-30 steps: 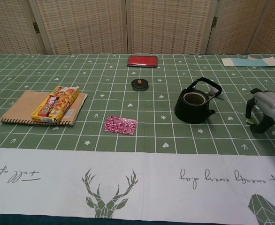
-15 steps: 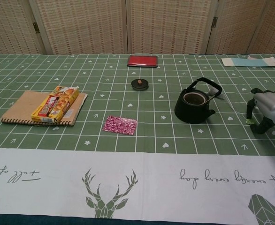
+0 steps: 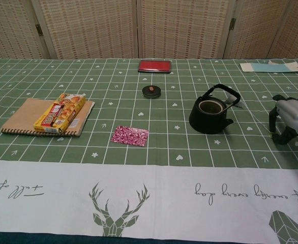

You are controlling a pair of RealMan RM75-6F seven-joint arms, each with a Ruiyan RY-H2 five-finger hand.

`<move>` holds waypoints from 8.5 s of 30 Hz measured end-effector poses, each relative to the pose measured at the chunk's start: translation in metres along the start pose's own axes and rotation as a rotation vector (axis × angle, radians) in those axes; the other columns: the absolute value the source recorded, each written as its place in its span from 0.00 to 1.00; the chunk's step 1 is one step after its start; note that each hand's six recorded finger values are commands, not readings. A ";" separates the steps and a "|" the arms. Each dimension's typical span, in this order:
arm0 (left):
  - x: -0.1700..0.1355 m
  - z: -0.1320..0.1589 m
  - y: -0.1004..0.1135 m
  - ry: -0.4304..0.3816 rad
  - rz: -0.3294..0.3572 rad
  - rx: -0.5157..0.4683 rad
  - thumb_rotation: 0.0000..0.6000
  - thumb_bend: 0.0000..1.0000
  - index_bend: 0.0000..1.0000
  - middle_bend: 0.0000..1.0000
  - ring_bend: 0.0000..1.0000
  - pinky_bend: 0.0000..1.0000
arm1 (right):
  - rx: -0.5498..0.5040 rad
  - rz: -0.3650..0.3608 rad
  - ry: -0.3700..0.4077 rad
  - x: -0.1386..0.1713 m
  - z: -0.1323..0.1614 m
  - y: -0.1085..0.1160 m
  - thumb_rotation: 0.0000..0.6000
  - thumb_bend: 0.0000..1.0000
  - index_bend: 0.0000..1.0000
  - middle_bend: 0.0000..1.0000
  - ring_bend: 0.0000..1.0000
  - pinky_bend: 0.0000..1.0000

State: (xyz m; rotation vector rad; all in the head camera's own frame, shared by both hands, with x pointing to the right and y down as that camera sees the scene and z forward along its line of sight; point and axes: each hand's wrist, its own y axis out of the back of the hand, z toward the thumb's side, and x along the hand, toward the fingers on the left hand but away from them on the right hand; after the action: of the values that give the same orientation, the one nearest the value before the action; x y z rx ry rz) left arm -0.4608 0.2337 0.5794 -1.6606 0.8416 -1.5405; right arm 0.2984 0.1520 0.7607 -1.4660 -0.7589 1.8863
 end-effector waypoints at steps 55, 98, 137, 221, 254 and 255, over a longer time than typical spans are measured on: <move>0.004 -0.010 0.006 0.005 0.003 -0.046 1.00 0.35 0.01 0.09 0.13 0.11 | -0.240 -0.311 0.131 0.076 0.053 0.211 1.00 0.44 0.58 0.04 0.00 0.00; 0.000 -0.015 0.014 -0.005 0.017 -0.077 1.00 0.35 0.01 0.09 0.13 0.11 | -0.097 -0.271 0.116 0.056 0.098 0.190 1.00 0.44 0.58 0.05 0.00 0.00; -0.005 -0.021 0.023 0.011 0.042 -0.113 1.00 0.35 0.06 0.10 0.14 0.11 | 0.165 -0.136 0.366 0.092 0.134 0.088 1.00 0.44 0.58 0.05 0.00 0.00; -0.009 -0.038 0.040 0.022 0.084 -0.190 1.00 0.35 0.10 0.14 0.17 0.14 | 0.213 0.504 0.141 0.030 0.139 0.121 1.00 0.44 0.10 0.80 0.66 0.60; -0.009 -0.032 0.033 0.035 0.077 -0.137 1.00 0.35 0.09 0.14 0.17 0.14 | 0.094 0.107 0.306 0.097 0.080 0.192 1.00 0.43 0.00 0.09 0.14 0.28; -0.009 -0.032 0.033 0.035 0.076 -0.133 1.00 0.35 0.09 0.14 0.17 0.14 | 0.090 0.073 0.306 0.097 0.072 0.193 1.00 0.43 0.00 0.07 0.12 0.26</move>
State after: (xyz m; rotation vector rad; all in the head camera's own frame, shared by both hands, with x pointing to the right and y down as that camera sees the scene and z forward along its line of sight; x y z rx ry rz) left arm -0.4930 0.2213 0.5482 -1.6788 1.0334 -1.4942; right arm 0.1855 0.0988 0.5704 -1.6921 -0.4760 1.6703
